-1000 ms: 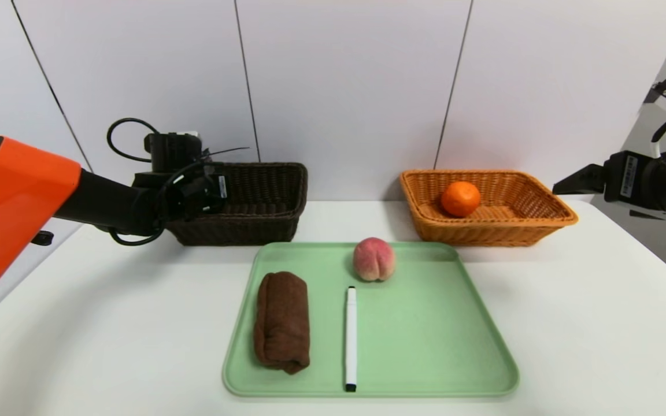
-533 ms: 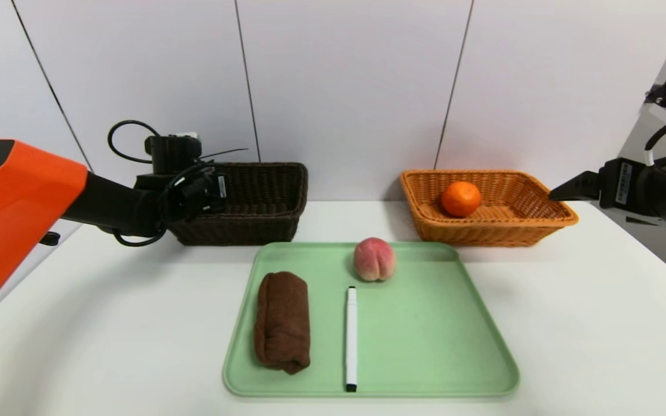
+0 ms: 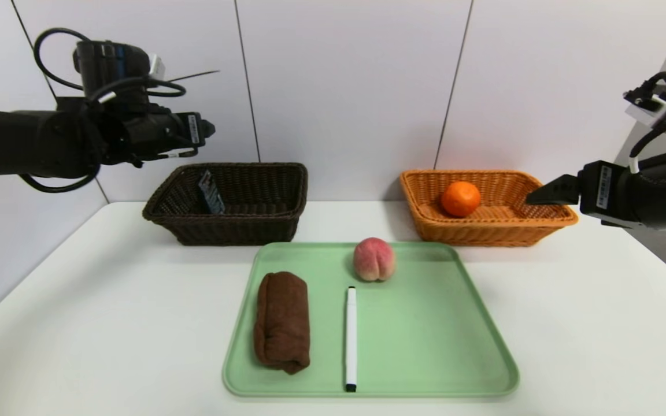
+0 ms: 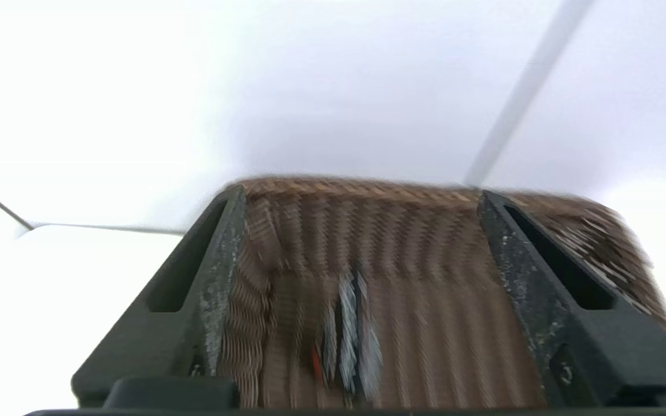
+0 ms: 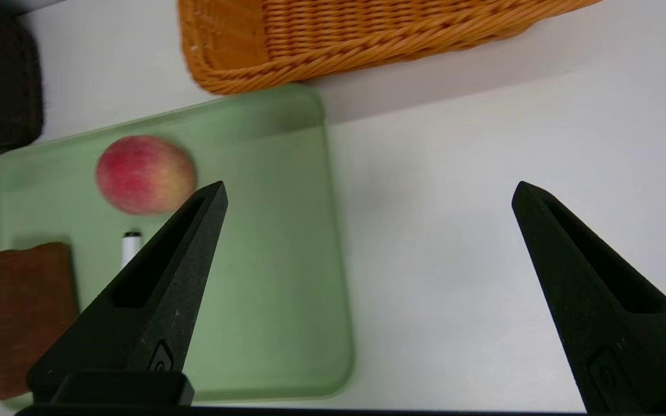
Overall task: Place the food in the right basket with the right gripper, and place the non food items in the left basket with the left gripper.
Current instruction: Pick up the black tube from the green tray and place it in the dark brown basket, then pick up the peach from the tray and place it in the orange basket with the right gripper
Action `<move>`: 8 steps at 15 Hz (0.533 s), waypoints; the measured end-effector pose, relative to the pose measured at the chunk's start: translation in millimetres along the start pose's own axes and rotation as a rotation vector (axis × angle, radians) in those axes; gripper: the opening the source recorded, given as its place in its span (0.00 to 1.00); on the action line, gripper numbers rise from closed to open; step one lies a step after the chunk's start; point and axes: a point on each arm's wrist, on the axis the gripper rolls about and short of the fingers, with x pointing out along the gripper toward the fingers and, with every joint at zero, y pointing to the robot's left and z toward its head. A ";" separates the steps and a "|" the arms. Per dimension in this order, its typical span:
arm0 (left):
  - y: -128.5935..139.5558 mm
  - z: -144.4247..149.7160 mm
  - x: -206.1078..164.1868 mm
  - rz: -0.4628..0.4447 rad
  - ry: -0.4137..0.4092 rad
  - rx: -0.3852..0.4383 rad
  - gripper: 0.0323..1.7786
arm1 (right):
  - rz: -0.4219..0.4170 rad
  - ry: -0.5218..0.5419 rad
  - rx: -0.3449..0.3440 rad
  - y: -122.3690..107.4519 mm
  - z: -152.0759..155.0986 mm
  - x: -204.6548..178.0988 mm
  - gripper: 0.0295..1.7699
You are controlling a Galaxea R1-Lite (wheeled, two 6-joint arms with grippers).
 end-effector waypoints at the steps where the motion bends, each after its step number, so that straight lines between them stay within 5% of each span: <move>1: 1.2 4.1 -18.0 -0.021 0.029 0.002 0.83 | 0.028 0.012 0.017 8.9 -0.9 -1.8 0.96; 8: 23.4 -46.7 -133.1 -0.108 0.225 0.021 0.90 | 0.057 0.181 0.020 64.9 -2.1 24.4 0.96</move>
